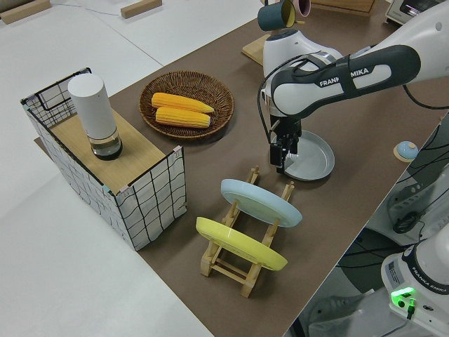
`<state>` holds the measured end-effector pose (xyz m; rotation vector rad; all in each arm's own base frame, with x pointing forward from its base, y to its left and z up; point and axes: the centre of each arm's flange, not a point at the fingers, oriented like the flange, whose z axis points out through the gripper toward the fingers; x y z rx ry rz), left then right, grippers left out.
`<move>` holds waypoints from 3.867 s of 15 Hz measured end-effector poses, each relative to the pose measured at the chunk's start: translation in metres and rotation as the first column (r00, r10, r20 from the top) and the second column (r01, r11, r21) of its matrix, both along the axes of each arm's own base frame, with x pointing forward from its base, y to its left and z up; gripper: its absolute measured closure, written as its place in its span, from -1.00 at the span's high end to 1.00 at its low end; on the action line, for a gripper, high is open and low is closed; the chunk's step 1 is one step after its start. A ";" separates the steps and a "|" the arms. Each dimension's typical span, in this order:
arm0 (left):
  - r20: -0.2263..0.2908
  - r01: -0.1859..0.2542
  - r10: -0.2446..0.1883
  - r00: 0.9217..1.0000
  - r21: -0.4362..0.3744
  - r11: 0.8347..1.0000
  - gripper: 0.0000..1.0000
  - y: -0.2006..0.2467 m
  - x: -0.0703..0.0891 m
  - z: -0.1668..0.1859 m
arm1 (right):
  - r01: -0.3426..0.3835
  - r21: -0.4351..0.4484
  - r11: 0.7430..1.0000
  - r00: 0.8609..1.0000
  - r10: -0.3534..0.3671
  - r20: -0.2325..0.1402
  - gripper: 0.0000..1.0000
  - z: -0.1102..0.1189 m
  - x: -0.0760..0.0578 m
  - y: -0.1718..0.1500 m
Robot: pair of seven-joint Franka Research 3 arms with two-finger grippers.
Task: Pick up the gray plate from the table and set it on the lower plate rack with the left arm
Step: 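Grasp the rim of the gray plate with the left gripper, then lift the gray plate and tilt it upright toward the wooden rack, then lower the gray plate into the lower slot of the wooden rack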
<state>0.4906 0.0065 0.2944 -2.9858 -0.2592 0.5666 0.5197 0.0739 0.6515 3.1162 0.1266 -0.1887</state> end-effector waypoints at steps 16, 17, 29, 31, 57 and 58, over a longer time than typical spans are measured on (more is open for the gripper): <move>0.011 -0.057 0.057 0.998 -0.045 0.997 -0.84 0.003 0.003 0.011 | 0.000 0.000 1.000 1.000 0.000 0.000 0.98 0.000 0.000 0.000; 0.004 -0.058 0.058 0.998 -0.045 0.997 -0.86 0.003 0.005 0.015 | 0.000 0.000 1.000 1.000 0.000 0.000 0.98 0.000 0.000 0.000; -0.049 -0.067 0.064 0.997 -0.053 0.996 -0.95 0.006 0.025 0.094 | 0.000 0.000 1.000 1.000 0.000 0.000 0.98 0.000 0.000 0.000; -0.033 -0.071 0.069 0.997 -0.055 0.996 -0.95 0.008 0.027 0.110 | 0.000 0.000 1.000 1.000 0.000 0.000 0.98 0.000 0.000 0.000; -0.037 0.019 0.005 0.999 0.630 0.776 -0.95 0.042 0.018 0.190 | 0.000 0.000 1.000 1.000 0.000 0.000 0.98 0.000 0.000 0.000; -0.050 0.023 0.011 0.999 0.634 0.773 -0.95 0.042 0.018 0.186 | 0.000 0.000 1.000 1.000 0.000 0.000 0.98 0.000 0.000 0.000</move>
